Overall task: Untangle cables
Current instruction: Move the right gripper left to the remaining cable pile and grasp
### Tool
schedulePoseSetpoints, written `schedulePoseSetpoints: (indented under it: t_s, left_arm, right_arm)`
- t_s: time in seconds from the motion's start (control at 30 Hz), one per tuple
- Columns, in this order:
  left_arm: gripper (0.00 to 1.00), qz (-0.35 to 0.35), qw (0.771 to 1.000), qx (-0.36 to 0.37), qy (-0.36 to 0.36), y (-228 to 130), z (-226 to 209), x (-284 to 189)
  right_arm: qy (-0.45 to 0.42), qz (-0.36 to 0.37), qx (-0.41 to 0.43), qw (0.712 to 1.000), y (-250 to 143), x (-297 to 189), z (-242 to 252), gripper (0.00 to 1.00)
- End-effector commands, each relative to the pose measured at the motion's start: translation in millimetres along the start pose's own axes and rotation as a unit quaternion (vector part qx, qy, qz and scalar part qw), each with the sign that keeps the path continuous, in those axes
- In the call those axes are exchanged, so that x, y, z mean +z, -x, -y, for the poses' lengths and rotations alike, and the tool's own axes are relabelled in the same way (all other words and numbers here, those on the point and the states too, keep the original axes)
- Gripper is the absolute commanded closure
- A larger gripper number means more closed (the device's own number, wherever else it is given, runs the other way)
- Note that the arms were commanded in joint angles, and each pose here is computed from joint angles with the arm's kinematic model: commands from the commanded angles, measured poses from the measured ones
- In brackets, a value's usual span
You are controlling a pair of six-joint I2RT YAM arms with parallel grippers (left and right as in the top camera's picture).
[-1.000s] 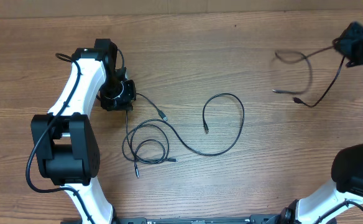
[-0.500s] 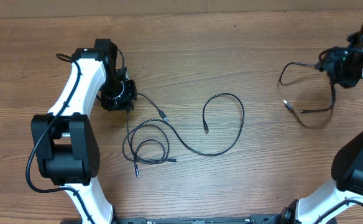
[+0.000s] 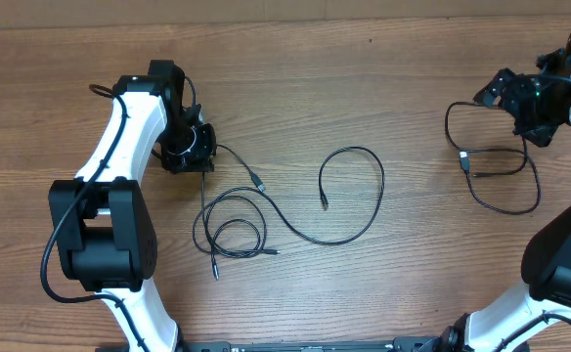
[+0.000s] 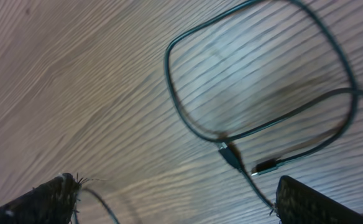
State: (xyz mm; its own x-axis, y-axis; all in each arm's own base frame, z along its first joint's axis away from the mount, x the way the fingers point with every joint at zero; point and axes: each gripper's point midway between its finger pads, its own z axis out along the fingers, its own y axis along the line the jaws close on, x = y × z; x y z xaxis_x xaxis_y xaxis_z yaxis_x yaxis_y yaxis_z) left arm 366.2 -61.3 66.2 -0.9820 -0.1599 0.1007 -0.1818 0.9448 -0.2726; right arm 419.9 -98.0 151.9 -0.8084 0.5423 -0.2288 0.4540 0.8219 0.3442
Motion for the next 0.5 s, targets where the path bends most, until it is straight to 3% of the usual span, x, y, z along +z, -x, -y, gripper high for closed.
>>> schedulePoseSetpoints:
  t_s: [0.0, 0.1, 0.17, 0.37, 0.47]
  left_arm:
    - [0.96, -0.005, 0.999, 0.013, -0.045, -0.7, 15.9, 0.3]
    - [0.96, -0.009, 0.994, 0.033, -0.103, -2.2, 35.7, -2.7]
    - [0.96, -0.013, 0.987, 0.049, -0.154, -4.6, 52.6, -7.3]
    - [0.96, -0.015, 0.959, 0.058, -0.275, -4.6, 91.5, -25.4]
    - [0.96, -0.023, 0.959, 0.013, -0.284, -1.3, 94.9, -27.2]
  right_arm:
    - [0.073, -0.027, -0.032, 0.996, -10.7, 1.5, -24.1, 0.05]
    - [0.157, -0.060, -0.062, 0.984, -28.3, -4.2, -56.3, 0.17]
    - [0.186, -0.082, -0.075, 0.976, -41.5, -6.0, -72.6, 0.21]
    - [0.195, -0.140, -0.119, 0.963, -84.4, 0.5, -114.3, 0.21]
    - [0.200, -0.166, -0.163, 0.952, -111.2, 5.2, -139.8, 0.16]
